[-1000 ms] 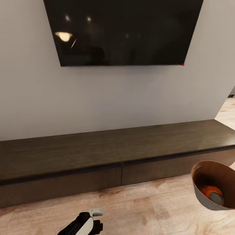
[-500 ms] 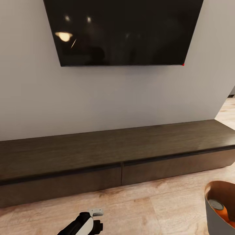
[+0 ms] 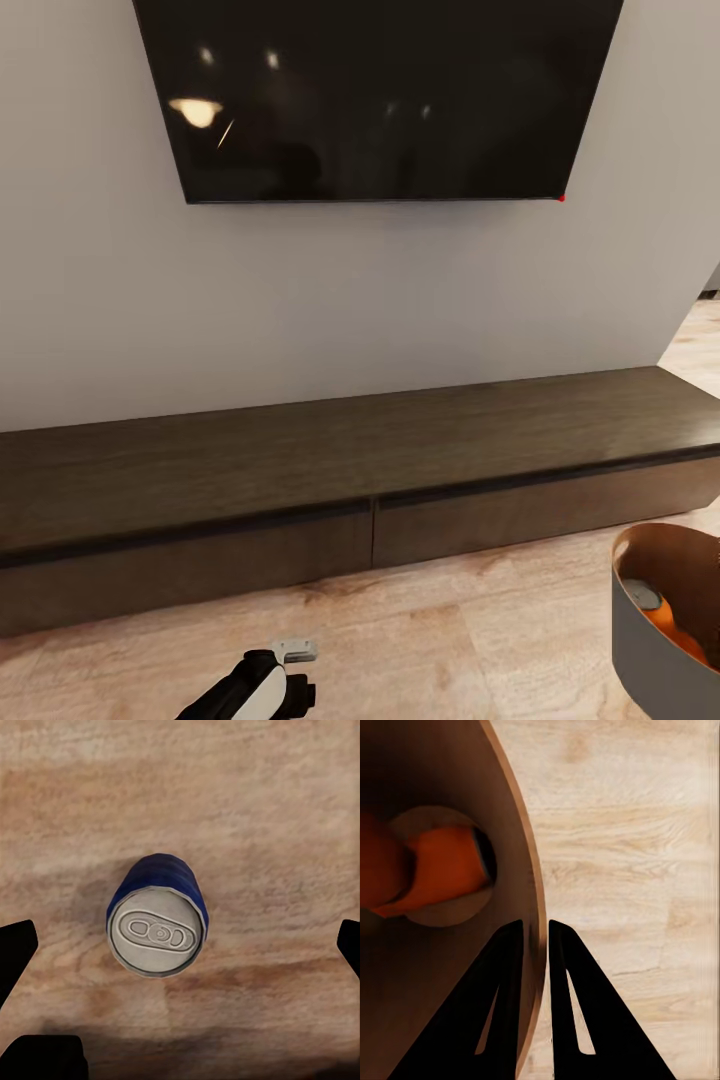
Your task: Put the three can of soda from the living room inside the tash can in the kitchen.
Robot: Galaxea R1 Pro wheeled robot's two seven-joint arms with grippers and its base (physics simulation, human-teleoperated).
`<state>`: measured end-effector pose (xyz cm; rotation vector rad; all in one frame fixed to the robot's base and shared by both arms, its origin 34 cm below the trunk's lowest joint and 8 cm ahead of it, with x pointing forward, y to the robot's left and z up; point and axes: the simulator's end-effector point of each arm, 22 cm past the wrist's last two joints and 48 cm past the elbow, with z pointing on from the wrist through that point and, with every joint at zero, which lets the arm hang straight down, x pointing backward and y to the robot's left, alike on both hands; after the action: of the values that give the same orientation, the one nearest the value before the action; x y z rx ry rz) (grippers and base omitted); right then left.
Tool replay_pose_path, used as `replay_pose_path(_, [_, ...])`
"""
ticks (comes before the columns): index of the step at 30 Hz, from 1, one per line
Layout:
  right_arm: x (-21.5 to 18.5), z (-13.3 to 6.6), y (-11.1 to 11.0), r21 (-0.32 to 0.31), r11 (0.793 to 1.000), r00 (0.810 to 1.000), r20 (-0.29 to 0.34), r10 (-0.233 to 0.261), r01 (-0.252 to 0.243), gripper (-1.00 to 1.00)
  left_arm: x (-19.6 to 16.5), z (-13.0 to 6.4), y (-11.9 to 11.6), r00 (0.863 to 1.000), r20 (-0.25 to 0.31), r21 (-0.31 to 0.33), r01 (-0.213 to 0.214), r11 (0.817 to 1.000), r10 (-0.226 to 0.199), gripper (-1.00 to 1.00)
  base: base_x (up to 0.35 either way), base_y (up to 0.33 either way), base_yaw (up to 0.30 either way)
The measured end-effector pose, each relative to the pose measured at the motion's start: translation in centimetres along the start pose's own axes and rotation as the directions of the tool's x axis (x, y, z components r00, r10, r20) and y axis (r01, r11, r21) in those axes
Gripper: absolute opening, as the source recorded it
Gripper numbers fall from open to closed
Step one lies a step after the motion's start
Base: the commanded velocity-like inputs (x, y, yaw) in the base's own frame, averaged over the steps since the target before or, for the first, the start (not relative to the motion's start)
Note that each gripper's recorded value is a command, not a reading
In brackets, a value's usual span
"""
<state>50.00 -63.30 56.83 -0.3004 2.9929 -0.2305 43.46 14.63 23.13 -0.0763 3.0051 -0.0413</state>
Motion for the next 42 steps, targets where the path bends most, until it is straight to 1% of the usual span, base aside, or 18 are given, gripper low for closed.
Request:
replay_pose_path(1, [-0.3, -0.2, 0.1, 0.000, 1.000, 1.000, 0.007, -0.007, 0.007, -1.00, 0.0, 0.0, 0.0, 1.000, 0.000, 0.000, 0.000, 1.000, 0.000, 1.00, 0.000, 0.000, 0.000])
replay_pose_path(2, [-1.0, -0.6, 0.4, 0.006, 1.000, 0.999, 0.023, -0.029, 0.029, -1.00, 0.0, 0.0, 0.0, 1.000, 0.000, 0.000, 0.000, 1.000, 0.000, 1.00, 0.000, 0.000, 0.000])
replay_pose_path(3, [-1.4, -0.9, 0.7, 0.005, 0.999, 0.999, 0.034, -0.037, 0.037, -1.00, 0.0, 0.0, 0.0, 1.000, 0.000, 0.000, 0.000, 1.000, 0.000, 1.00, 0.000, 0.000, 0.000])
replay_pose_path(4, [-2.0, -1.2, 1.1, 0.009, 0.998, 0.997, 0.046, -0.057, 0.056, -1.00, 0.0, 0.0, 0.0, 1.000, 0.000, 0.000, 0.000, 1.000, 0.000, 1.00, 0.000, 0.000, 0.000])
replay_pose_path(6, [-2.5, -1.6, 1.5, 0.010, 0.997, 0.996, 0.059, -0.072, 0.072, -1.00, 0.0, 0.0, 0.0, 1.000, -0.001, 0.000, 0.000, 1.000, 0.000, 1.00, 0.000, 0.000, 0.000])
replay_pose_path(9, [-2.8, -1.9, 1.7, 0.013, 0.995, 0.994, 0.062, -0.095, 0.094, -1.00, 0.0, 0.0, 0.0, 1.000, 0.000, 0.000, 0.000, 1.000, 0.000, 1.00, 0.000, 0.000, 0.000])
replay_pose_path(11, [-2.6, -1.7, 2.3, -0.009, 0.996, 0.994, 0.064, -0.091, 0.092, -1.00, 0.2, 0.4, 0.0, 1.000, 0.000, 0.000, 0.000, 1.000, 0.000, 1.00, 0.000, 0.000, 0.000])
replay_pose_path(12, [-2.6, -1.8, 2.6, -0.019, 0.994, 0.993, 0.067, -0.102, 0.103, -1.00, 0.3, 0.6, 0.0, 1.000, -0.001, 0.000, 0.000, 1.000, 0.000, 1.00, 0.000, 0.000, 0.000])
replay_pose_path(14, [-2.5, -1.6, 3.3, -0.036, 0.994, 0.992, 0.072, -0.104, 0.106, -1.00, 0.5, 1.1, 0.0, 1.000, -0.001, 0.000, 0.000, 1.000, 0.000, 1.00, 0.000, 0.000, 0.000])
replay_pose_path(18, [-2.3, -1.3, 3.4, -0.023, 0.990, 0.989, 0.061, -0.135, 0.137, -1.00, 0.8, 1.8, 0.0, 1.000, -0.003, 0.001, 0.000, 1.000, 0.000, 1.00, 0.000, 0.000, 0.000])
replay_pose_path(22, [-2.3, -0.7, 4.0, -0.050, 0.989, 0.990, 0.046, -0.134, 0.137, -1.00, 1.3, 2.3, 0.0, 1.000, -0.017, 0.002, 0.000, 1.000, 0.000, 1.00, 0.000, 0.000, 0.000])
replay_pose_path(26, [-2.3, -0.1, 4.0, -0.049, 0.988, 0.989, 0.031, -0.146, 0.147, -1.00, 1.8, 2.8, 0.0, 0.999, -0.032, 0.003, 0.001, 1.000, -0.001, 1.00, 0.000, 0.000, 0.000])
replay_pose_path(37, [-2.6, -0.6, 3.9, -0.042, 0.987, 0.987, 0.037, -0.155, 0.156, -1.00, 1.7, 2.8, -0.1, 1.000, -0.030, 0.005, -0.001, 1.000, 0.001, 1.00, 0.000, 0.000, 0.000])
replay_pose_path(42, [-2.9, 0.1, 4.3, -0.046, 0.984, 0.985, 0.026, -0.170, 0.172, -1.00, 2.4, 3.4, -0.1, 0.999, -0.050, 0.005, -0.001, 1.000, 0.001, 1.00, 0.000, 0.000, 0.000])
